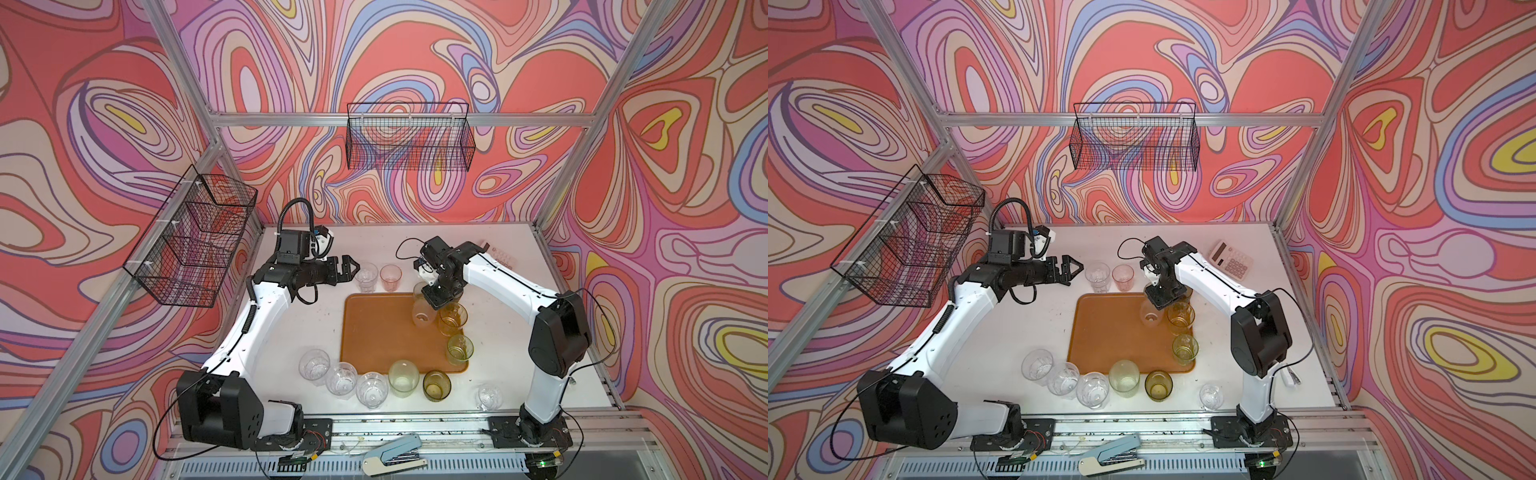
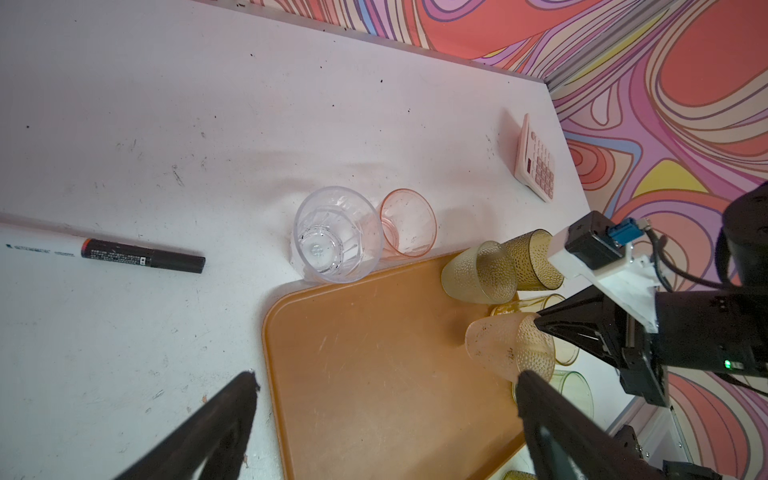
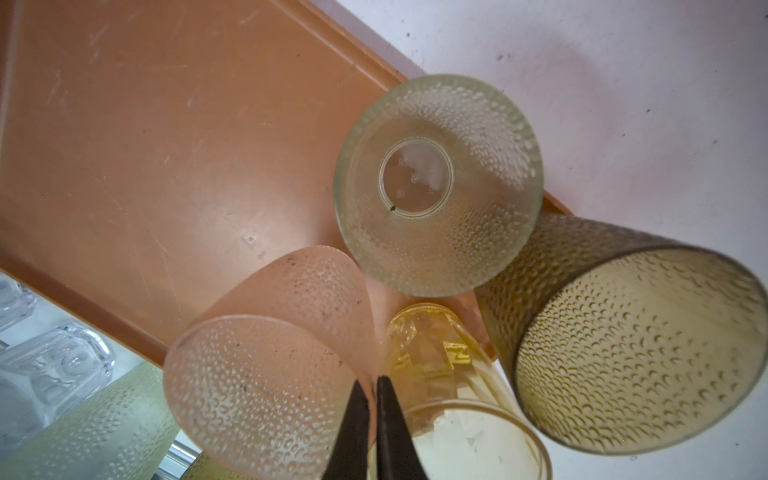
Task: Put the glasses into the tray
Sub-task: 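Lower the pink glass onto the tray beside the yellow glasses, open right gripper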
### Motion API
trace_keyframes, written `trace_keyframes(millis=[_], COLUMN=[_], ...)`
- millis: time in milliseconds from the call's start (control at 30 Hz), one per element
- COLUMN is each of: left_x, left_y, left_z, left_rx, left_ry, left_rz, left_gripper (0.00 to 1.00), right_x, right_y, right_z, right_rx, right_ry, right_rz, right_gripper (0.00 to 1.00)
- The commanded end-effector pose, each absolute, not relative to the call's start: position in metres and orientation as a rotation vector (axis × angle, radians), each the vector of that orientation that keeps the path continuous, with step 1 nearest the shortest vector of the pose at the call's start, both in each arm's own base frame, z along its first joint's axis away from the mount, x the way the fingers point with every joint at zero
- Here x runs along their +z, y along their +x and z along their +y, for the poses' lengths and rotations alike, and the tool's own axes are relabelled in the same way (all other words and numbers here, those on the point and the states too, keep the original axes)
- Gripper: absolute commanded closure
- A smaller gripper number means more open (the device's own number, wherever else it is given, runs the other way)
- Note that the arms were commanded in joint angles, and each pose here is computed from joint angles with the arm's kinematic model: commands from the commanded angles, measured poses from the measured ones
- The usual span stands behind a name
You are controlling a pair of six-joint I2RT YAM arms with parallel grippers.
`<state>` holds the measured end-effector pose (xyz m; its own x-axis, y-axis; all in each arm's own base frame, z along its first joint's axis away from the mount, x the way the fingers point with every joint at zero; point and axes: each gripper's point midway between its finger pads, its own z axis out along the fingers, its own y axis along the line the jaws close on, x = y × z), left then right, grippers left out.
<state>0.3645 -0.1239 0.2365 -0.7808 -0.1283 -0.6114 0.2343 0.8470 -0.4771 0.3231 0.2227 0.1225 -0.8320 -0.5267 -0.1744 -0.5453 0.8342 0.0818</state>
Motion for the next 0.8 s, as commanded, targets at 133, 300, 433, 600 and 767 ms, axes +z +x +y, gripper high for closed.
trace_keyframes(millis=[133,300,433,600,767], left_x=[0.234,0.235,0.234,0.235,0.235], left_y=[0.363,0.362,0.362,0.362,0.362], left_z=[-0.126,-0.126,-0.126,-0.126,-0.126], left_rx=[-0.721,-0.719,-0.719,-0.714,-0.713], left_ry=[0.094,0.095,0.096,0.097,0.097], left_rz=[2.372,2.369,2.371,2.369,2.367], left_gripper=[0.0,0.0,0.0,0.0,0.0], right_x=[0.119,0.115,0.108,0.103,0.1], right_y=[0.333,0.335,0.336,0.337,0.336], right_z=[0.223,0.22,0.215,0.216,0.216], right_rx=[0.195,0.171,0.13,0.132,0.13], right_ry=[-0.86,-0.853,-0.863,-0.863,-0.866], right_rz=[2.863,2.871,2.888,2.893,2.899], right_gripper=[1.0,1.0,1.0,1.0,1.0])
